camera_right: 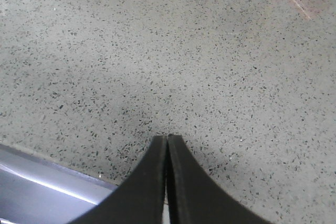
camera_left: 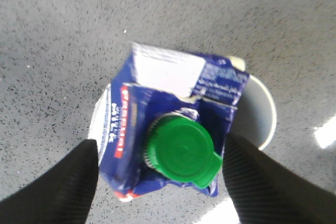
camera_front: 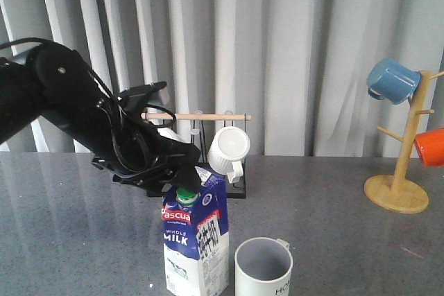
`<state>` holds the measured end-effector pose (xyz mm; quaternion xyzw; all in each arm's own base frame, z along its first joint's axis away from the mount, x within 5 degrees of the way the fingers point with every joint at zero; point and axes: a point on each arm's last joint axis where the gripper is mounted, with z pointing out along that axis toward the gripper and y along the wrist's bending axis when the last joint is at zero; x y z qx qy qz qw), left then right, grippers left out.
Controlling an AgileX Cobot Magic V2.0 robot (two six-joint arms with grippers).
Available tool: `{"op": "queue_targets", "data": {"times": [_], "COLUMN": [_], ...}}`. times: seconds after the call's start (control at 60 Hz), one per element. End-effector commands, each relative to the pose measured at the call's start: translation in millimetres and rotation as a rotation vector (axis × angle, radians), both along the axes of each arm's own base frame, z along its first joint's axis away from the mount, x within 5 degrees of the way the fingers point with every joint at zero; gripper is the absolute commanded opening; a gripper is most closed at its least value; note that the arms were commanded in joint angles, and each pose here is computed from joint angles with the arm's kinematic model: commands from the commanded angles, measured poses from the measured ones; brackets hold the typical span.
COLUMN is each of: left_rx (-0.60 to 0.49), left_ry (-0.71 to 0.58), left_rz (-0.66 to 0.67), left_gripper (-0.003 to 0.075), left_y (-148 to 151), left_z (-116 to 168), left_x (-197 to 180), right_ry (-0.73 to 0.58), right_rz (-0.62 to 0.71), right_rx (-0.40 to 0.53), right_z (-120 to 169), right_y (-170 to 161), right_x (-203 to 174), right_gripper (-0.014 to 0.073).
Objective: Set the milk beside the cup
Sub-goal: 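Open the left gripper and raise it away from the carton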
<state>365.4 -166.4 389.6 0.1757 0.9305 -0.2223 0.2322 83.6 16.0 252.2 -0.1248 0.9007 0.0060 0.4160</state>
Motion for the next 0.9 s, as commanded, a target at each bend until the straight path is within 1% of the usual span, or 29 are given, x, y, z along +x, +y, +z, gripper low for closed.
{"op": "queue_targets", "data": {"times": [0.0,0.083,0.15,0.217,0.233,0.284,0.334,0.367,0.45,0.65,0.784,0.884], "left_rx": [-0.084,-0.097,-0.107,-0.111,-0.111,-0.112,-0.116,-0.110,-0.099,-0.047,-0.075,-0.099], "left_ry": [-0.108,-0.155,-0.196,-0.253,-0.267,-0.313,-0.356,-0.383,-0.457,-0.583,-0.640,-0.661], "left_rz": [-0.005,-0.007,-0.006,-0.023,-0.028,-0.042,-0.051,-0.051,-0.042,0.012,0.023,0.035], "left_gripper": [0.0477,0.0428,0.0358,0.0261,0.0223,0.0143,0.0034,-0.0009,-0.0008,-0.0008,-0.0008,-0.0008], "left_y": [7,13,18,24,25,30,35,38,49,72,82,90], "left_z": [49,66,80,96,99,110,121,127,144,167,180,184], "left_x": [-31,-45,-58,-74,-77,-90,-103,-110,-133,-171,-199,-220], "right_ry": [-0.101,-0.136,-0.174,-0.197,-0.204,-0.211,-0.213,-0.213,-0.204,-0.205,-0.205,-0.205], "right_rz": [0.016,0.004,-0.017,-0.045,-0.051,-0.069,-0.079,-0.080,-0.083,-0.083,-0.083,-0.083], "right_rx": [0.016,0.031,0.043,0.046,0.041,0.046,0.044,0.042,0.038,0.038,0.038,0.038], "right_z": [14,17,20,21,22,22,23,23,22,22,22,22], "right_y": [2,2,1,-1,-2,-3,-4,-4,-4,-4,-4,-4], "right_x": [5,7,9,11,11,12,12,12,11,11,11,11], "right_gripper": [-0.0008,-0.0007,-0.0005,-0.0004,-0.0004,-0.0004,-0.0004,-0.0004,-0.0004,-0.0004,-0.0004,-0.0004]}}
